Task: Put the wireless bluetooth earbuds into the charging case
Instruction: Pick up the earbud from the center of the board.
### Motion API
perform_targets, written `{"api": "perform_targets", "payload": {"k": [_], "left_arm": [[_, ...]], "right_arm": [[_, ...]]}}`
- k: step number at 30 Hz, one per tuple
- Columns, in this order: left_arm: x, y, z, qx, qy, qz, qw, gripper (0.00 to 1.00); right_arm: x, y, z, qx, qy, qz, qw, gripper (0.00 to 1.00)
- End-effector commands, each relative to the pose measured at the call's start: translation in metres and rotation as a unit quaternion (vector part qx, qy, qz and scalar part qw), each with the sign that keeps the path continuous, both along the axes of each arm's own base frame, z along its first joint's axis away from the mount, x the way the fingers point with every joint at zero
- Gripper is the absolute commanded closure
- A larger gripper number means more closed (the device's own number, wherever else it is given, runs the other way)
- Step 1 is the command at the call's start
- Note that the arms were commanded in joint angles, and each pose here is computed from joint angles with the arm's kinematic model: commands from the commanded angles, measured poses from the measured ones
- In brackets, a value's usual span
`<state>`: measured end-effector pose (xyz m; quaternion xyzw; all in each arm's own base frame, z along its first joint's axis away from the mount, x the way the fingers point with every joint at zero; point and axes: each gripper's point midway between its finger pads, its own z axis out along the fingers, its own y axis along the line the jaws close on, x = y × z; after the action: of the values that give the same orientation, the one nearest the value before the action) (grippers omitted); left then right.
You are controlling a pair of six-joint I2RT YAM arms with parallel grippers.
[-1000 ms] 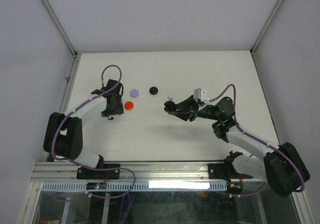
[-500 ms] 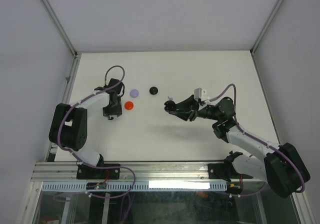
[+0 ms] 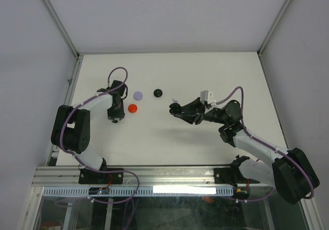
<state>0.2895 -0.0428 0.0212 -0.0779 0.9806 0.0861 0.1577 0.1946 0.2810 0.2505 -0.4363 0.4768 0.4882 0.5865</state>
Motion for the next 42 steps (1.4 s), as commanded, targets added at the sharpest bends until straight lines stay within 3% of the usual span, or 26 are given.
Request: {"api": "perform_targets", "payload": {"k": [1,5,20,29,35,42], "left_arm": [[0.005,-0.008,0.003,-0.029,0.0,-0.002,1.0,0.7],[0.001,-0.009,0.005,-0.032,0.003,0.002,0.999,0.74],[-0.007,-0.013,0.002,-0.043,0.023,0.003,0.999,0.72],[-0.008,-0.014,0.002,-0.047,0.025,0.002,0.999,0.86],[0.005,-0.024,0.029,-0.079,-0.027,0.003,0.997,0.94],[0.025,-0.064,0.091,-0.199,-0.138,-0.036,0.97,0.99]], "right_arm": [[-0.001,-0.002,0.02,0.026,-0.032,-0.012,0.999,1.0],[-0.001,-0.003,0.022,0.028,-0.034,-0.013,0.999,1.0],[-0.003,-0.005,0.024,0.031,-0.039,-0.016,0.999,1.0],[-0.002,-0.005,0.025,0.032,-0.04,-0.017,0.999,1.0],[-0.001,-0.004,0.025,0.031,-0.04,-0.017,0.999,1.0],[0.0,-0.002,0.028,0.036,-0.053,-0.02,0.998,1.0]]}}
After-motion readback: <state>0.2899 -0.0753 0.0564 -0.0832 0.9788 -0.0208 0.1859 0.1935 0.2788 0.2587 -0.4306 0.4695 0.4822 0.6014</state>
